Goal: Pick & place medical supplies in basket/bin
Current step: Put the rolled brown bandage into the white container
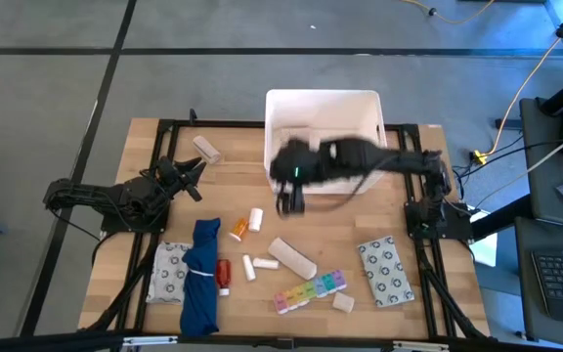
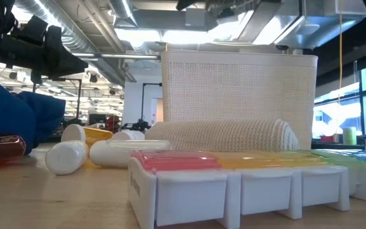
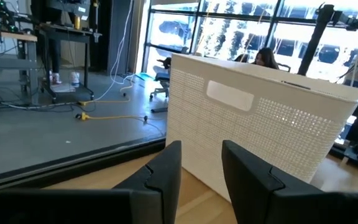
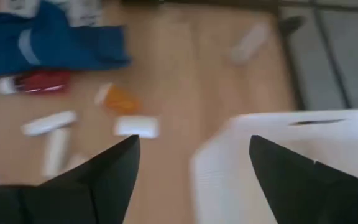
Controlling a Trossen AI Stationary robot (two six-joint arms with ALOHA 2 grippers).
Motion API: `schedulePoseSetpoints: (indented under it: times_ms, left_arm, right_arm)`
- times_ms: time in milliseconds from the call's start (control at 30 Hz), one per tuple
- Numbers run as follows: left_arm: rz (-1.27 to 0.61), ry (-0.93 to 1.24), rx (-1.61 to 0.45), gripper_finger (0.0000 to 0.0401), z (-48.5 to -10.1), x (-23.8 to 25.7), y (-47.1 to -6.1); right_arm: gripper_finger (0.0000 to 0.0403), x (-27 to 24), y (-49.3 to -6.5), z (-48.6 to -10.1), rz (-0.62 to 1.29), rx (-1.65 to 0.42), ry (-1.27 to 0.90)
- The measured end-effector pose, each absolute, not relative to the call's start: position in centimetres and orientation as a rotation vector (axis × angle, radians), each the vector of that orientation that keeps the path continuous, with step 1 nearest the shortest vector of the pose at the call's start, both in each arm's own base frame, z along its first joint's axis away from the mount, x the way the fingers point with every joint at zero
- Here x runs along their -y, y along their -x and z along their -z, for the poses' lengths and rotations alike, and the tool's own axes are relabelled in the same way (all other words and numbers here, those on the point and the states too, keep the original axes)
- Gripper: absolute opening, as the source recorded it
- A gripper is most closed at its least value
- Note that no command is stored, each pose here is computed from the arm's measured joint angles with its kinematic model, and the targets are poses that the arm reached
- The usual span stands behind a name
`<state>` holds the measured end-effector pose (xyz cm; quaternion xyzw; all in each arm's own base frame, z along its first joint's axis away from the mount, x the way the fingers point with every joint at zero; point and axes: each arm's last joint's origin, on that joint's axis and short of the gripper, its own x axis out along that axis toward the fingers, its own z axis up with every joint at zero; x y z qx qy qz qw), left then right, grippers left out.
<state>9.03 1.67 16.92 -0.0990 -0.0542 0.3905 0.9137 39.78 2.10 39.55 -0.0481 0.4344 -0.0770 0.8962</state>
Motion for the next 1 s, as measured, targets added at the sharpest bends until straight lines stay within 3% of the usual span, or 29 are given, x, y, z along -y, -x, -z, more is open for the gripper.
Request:
schedulePoseSetpoints:
  times_ms: [333,700,1000]
  left_arm:
    - [-0.807,0.201,0.11,0.0111,-16.9,-1.7,-9.0]
    - [-0.806,0.201,0.11,0.0111,-16.9,-1.7,-9.0]
    - [-0.807,0.201,0.11,0.0111,-16.9,-1.7,-9.0]
  right_arm:
    - [0.0303,-9.3,-39.9,-29.8,0.197,-1.106,-0.201]
    - [0.0303,-12.1,-38.2,-20.5,0.188,-1.188,-0.31]
    - [0.0303,-13.3,-36.9,-16.4,0.1,-1.183,-0.385]
